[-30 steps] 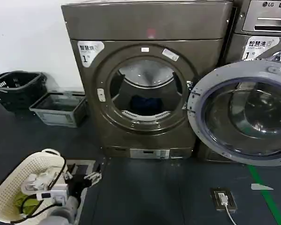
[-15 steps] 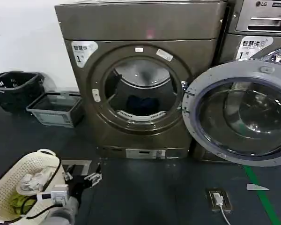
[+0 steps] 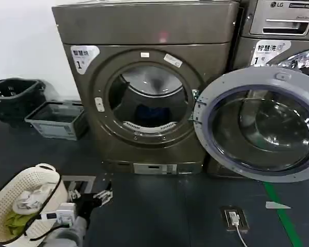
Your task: Grasp the clothes from the dryer.
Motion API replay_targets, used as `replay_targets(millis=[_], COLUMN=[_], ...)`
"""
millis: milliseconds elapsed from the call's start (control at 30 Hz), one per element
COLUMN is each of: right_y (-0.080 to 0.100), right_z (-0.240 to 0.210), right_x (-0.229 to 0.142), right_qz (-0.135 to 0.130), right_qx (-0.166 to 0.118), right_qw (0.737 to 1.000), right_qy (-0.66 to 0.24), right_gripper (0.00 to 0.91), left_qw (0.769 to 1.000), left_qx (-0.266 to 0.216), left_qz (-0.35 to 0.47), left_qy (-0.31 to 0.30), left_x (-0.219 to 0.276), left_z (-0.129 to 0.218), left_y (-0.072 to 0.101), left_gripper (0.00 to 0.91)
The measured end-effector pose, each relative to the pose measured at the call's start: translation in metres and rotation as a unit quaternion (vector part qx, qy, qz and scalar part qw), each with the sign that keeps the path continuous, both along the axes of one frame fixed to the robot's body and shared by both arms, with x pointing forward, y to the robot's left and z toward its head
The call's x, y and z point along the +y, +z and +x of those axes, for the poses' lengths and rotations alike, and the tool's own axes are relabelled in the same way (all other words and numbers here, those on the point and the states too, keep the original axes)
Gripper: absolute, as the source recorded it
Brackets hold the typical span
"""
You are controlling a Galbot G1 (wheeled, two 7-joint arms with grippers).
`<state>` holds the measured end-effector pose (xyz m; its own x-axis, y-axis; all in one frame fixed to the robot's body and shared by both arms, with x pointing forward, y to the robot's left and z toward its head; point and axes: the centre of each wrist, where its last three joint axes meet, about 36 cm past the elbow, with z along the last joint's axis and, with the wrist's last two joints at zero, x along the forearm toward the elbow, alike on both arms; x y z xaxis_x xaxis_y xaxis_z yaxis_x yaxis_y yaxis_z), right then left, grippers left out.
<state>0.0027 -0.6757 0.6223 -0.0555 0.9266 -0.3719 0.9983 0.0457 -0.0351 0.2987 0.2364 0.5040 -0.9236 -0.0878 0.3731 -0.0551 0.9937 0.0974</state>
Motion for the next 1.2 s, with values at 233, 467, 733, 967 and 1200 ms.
replay_targets(millis=[233,467,733,967,1200], right_y=[-0.001,-0.008,-0.008,-0.010,-0.011], right_z=[0.000,0.000,-0.001,-0.002,-0.001], right_x=[0.000,0.001,0.002,0.002,0.001], right_qz=[0.000,0.003,0.002,0.002,0.003], right_qx=[0.000,0.002,0.002,0.004,0.001], right_qw=[1.000,1.000,1.000,1.000,1.000], right_qy=[-0.001,-0.001,-0.002,-0.002,-0.002], right_gripper=[0.907,0.907,0.907,0.907,0.907], left_qw=[1.000,1.000,1.000,1.000,1.000], left_qx=[0.002,0.003,0.004,0.005,0.005], left_qz=[-0.001,-0.001,-0.001,-0.002,-0.001], left_qy=[0.000,-0.001,-0.002,-0.002,-0.001], left_x=[0.000,-0.001,-0.001,-0.001,0.000], left_z=[0.000,-0.001,-0.001,0.000,-0.001], left_y=[-0.001,-0.001,-0.002,-0.003,-0.002], left_gripper=[0.907,0.907,0.907,0.907,0.907])
